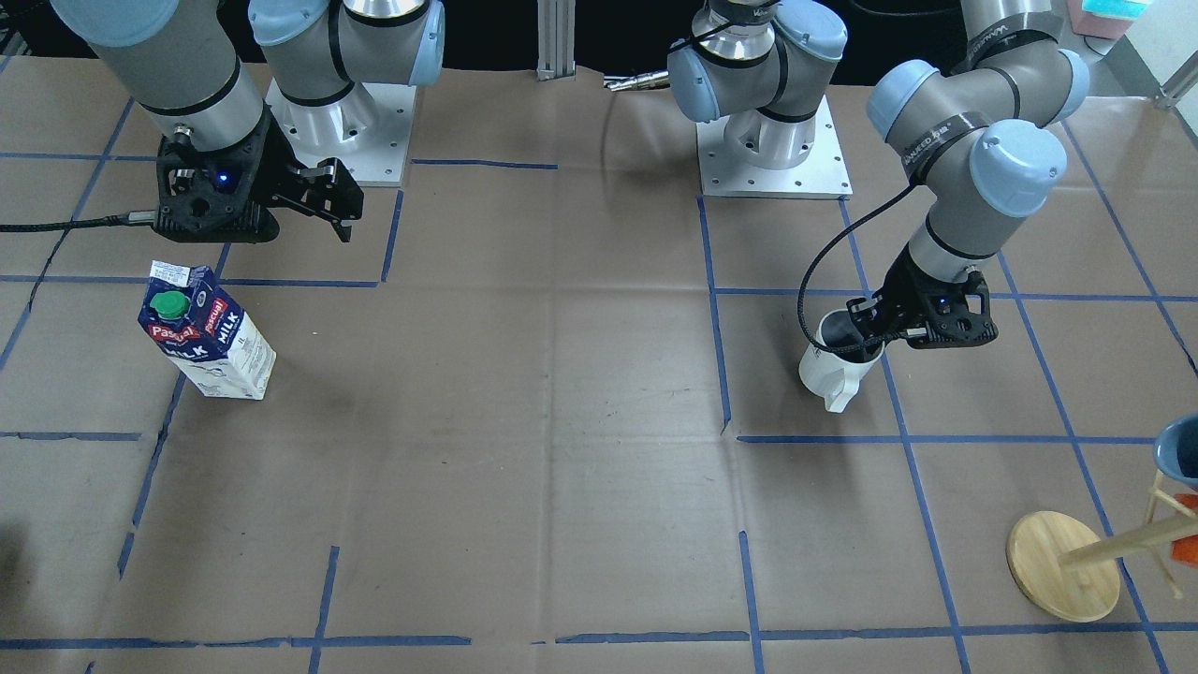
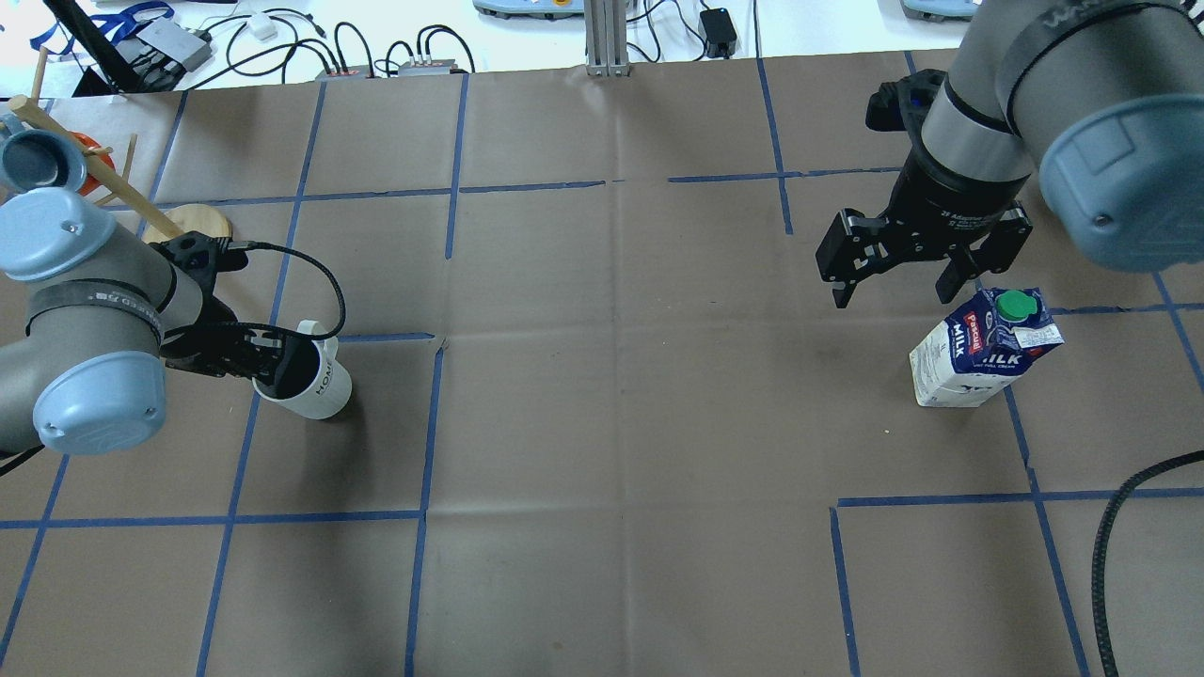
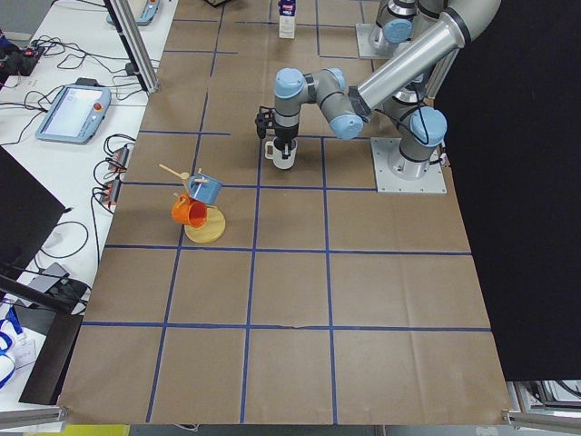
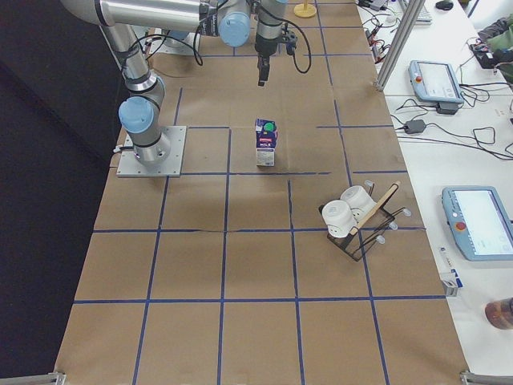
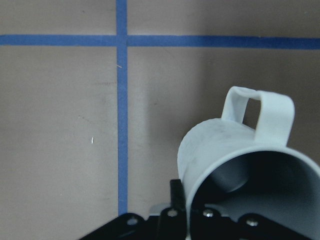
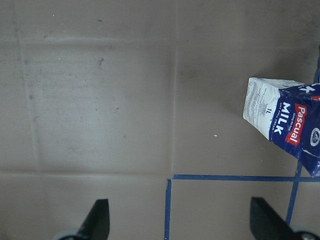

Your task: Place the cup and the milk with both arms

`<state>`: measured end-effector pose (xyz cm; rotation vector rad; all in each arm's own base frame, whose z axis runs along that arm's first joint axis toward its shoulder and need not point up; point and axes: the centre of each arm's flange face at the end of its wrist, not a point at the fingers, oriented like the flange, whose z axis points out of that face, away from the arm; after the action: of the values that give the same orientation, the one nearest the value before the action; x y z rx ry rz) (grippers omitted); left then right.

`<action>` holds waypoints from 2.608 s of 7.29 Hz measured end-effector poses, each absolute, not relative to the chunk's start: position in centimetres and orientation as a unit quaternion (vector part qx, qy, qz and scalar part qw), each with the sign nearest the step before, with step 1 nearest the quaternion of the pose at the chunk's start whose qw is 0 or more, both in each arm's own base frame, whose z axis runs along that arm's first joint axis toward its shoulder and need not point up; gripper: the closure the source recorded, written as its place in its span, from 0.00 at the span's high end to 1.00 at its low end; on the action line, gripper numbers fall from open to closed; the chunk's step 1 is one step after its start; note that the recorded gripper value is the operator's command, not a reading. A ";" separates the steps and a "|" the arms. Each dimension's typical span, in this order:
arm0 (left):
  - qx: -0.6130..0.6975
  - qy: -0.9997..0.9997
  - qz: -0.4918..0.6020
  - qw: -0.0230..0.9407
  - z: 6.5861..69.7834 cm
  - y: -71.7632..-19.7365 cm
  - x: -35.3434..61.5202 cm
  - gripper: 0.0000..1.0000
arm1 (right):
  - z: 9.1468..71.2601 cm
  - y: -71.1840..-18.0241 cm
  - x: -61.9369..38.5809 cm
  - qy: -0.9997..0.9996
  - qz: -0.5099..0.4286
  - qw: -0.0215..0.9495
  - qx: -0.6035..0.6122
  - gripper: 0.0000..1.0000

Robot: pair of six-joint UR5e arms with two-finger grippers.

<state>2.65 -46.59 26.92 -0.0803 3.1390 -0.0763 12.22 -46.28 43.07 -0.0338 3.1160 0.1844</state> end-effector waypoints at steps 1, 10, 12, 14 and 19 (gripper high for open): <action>-0.022 0.999 -0.033 -0.003 28.0 -47.7 0.2 0.03 | 43.1 -46.3 12.2 0.998 0.059 0.010 -0.011 1.00; 0.032 0.999 -0.001 -0.010 28.4 -63.5 -24.4 0.03 | 43.1 -46.3 12.3 0.998 0.059 0.010 -0.011 1.00; 0.032 0.999 0.006 -0.011 27.3 -65.2 -27.1 0.03 | 43.0 -46.2 12.3 0.998 0.060 0.010 -0.011 1.00; 0.028 0.999 0.007 -0.020 26.3 -66.5 -28.0 0.04 | 43.0 -46.2 12.3 0.998 0.060 0.010 -0.012 1.00; 0.007 1.000 -0.003 -0.020 25.4 -68.6 -28.9 0.05 | 42.9 -46.2 12.3 0.998 0.061 0.010 -0.012 1.00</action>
<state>-28.87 -68.64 25.37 0.0237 3.1819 -0.0082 12.29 -46.21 42.94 -0.0377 3.1160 0.1892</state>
